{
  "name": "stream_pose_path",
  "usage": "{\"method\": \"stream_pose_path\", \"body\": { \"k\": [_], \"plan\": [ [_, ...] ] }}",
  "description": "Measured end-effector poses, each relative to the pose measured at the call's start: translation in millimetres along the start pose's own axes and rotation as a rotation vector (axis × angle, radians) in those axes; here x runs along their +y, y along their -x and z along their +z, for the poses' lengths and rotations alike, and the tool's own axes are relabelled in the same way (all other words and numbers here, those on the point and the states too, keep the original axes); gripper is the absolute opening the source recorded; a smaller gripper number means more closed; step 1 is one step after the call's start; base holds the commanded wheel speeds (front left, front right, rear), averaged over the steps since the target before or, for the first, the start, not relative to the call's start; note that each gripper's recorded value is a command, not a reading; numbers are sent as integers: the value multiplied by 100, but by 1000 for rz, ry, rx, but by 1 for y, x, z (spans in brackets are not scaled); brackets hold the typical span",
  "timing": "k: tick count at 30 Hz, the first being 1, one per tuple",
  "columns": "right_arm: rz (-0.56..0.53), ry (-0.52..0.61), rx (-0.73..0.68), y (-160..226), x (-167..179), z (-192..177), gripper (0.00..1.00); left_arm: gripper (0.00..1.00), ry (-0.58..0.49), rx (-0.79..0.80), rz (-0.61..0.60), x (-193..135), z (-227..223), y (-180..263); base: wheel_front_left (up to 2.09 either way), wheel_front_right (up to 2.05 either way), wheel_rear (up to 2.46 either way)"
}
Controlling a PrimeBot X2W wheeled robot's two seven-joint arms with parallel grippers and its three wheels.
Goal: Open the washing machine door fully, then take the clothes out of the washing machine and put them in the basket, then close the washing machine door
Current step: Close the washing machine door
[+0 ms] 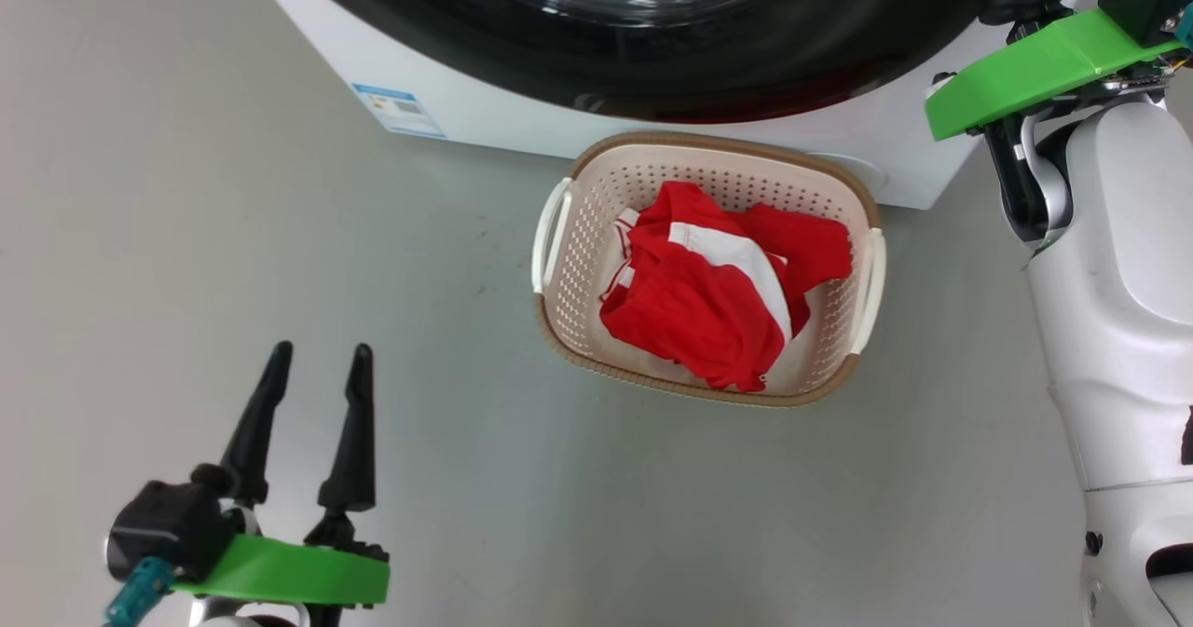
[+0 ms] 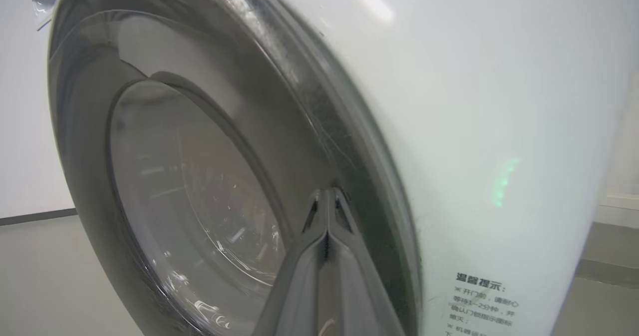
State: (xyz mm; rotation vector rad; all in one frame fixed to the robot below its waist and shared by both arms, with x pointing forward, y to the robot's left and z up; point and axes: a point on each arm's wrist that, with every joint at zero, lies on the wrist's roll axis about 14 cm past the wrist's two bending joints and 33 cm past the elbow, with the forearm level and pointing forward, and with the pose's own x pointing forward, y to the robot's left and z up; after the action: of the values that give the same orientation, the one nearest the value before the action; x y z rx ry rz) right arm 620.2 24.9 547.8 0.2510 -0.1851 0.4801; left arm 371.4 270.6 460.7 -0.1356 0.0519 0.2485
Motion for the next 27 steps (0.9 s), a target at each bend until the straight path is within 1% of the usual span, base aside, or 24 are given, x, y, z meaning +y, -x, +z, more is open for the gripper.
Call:
{"method": "stream_pose_path", "body": {
  "k": [3, 4, 5, 6, 7, 8, 9, 10, 12, 13, 14, 15, 19, 27],
  "plan": [
    [-12, -5, -11, 3, -5, 7, 0, 100, 22, -1, 4, 0, -1, -2, 0, 0, 0],
    [-18, -3, -16, 5, -7, 9, 16, 100, 26, 0, -1, -2, -2, -3, 0, 0, 0],
    [-28, 0, -21, 7, -11, 12, 41, 100, 29, 1, -8, -4, -2, -4, 0, 0, 0],
    [-37, 0, -25, 10, -15, 14, 47, 100, 32, 0, -15, -6, -2, -5, 0, 0, 0],
    [-46, 0, -24, 14, -17, 15, 49, 100, 35, -3, -22, -9, -2, -6, 0, 0, 0],
    [-51, 1, -19, 19, -20, 14, 67, 100, 38, -5, -29, -11, -1, -7, 0, 0, 0],
    [-53, 6, -12, 25, -21, 12, 76, 100, 41, -5, -36, -13, -2, -8, 0, 0, 0],
    [-57, 11, -2, 31, -22, 10, 78, 100, 45, -7, -43, -16, -1, -9, 0, 0, 0],
    [-67, 19, 20, 46, -25, 4, 96, 100, 56, -15, -56, -21, 1, -12, 0, 0, 0],
    [-74, 22, 30, 53, -27, 2, 98, 100, 61, -20, -63, -23, 2, -14, 0, 0, 0],
    [-83, 26, 37, 61, -29, 1, 97, 100, 65, -23, -70, -26, 3, -15, 0, 0, 0],
    [-94, 27, 43, 68, -32, 1, 100, 100, 71, -26, -76, -28, 3, -16, 0, 0, 0],
    [-126, 36, 55, 97, -40, 5, 100, 100, 87, -38, -101, -37, 7, -19, 0, 0, 0],
    [-174, 53, 65, 150, -45, 20, 100, 100, 84, -52, -160, -57, 11, -14, 0, 0, 0]
  ]
}}
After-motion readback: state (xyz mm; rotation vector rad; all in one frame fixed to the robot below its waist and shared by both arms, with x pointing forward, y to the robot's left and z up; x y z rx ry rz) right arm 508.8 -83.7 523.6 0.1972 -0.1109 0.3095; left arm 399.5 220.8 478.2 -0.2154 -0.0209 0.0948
